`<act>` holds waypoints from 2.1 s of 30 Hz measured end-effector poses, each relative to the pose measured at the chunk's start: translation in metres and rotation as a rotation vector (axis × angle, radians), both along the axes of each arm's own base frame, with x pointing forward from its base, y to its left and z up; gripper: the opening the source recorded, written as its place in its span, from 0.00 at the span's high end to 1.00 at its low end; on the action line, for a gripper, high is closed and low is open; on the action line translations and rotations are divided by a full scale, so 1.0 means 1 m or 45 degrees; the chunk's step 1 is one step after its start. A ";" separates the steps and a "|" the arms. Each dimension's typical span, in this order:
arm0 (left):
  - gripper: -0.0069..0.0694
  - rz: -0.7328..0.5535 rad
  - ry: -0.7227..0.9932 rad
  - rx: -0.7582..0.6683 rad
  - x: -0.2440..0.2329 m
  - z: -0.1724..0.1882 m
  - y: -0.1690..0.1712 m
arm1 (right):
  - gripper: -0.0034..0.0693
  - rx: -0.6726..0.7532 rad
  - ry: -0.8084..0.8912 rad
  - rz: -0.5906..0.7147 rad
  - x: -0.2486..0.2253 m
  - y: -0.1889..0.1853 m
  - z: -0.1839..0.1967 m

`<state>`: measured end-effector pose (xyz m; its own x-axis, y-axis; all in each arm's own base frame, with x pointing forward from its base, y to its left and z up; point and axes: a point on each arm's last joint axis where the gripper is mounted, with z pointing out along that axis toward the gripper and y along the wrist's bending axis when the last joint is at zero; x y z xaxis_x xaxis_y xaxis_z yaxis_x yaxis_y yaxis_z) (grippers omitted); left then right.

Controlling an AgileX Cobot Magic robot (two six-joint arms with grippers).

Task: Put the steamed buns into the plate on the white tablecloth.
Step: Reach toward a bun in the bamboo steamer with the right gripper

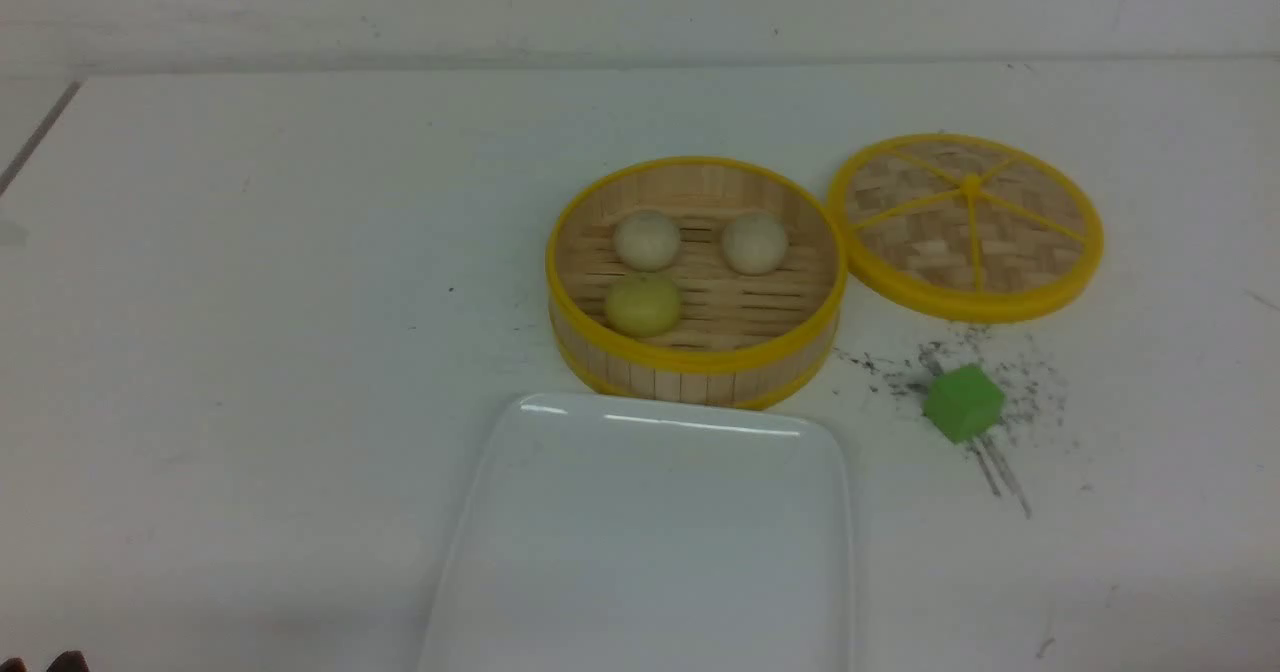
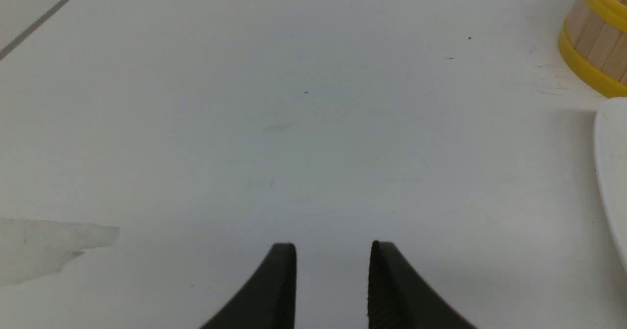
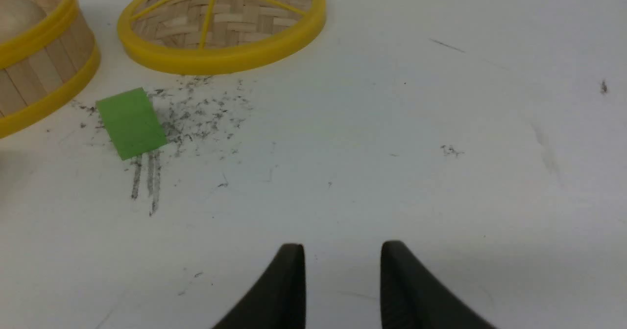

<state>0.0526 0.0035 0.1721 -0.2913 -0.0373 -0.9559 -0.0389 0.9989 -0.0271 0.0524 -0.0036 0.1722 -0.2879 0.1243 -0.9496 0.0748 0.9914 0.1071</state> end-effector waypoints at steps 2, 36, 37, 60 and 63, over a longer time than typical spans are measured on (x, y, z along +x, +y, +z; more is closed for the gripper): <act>0.60 0.000 0.000 0.000 0.000 0.000 0.000 | 0.62 0.000 0.000 0.000 0.000 0.000 0.000; 0.60 0.000 0.000 0.004 0.000 0.000 0.000 | 0.62 0.000 0.000 0.000 0.000 0.000 0.000; 0.60 0.000 0.000 0.005 0.000 0.000 0.000 | 0.62 0.000 0.000 0.000 0.000 0.000 0.000; 0.60 0.162 -0.101 -1.781 0.003 0.017 -0.016 | 0.62 1.266 -0.023 -0.077 0.001 0.019 0.010; 0.63 0.137 -0.209 -1.747 0.003 0.026 -0.013 | 0.62 1.232 -0.106 -0.016 -0.002 0.019 0.034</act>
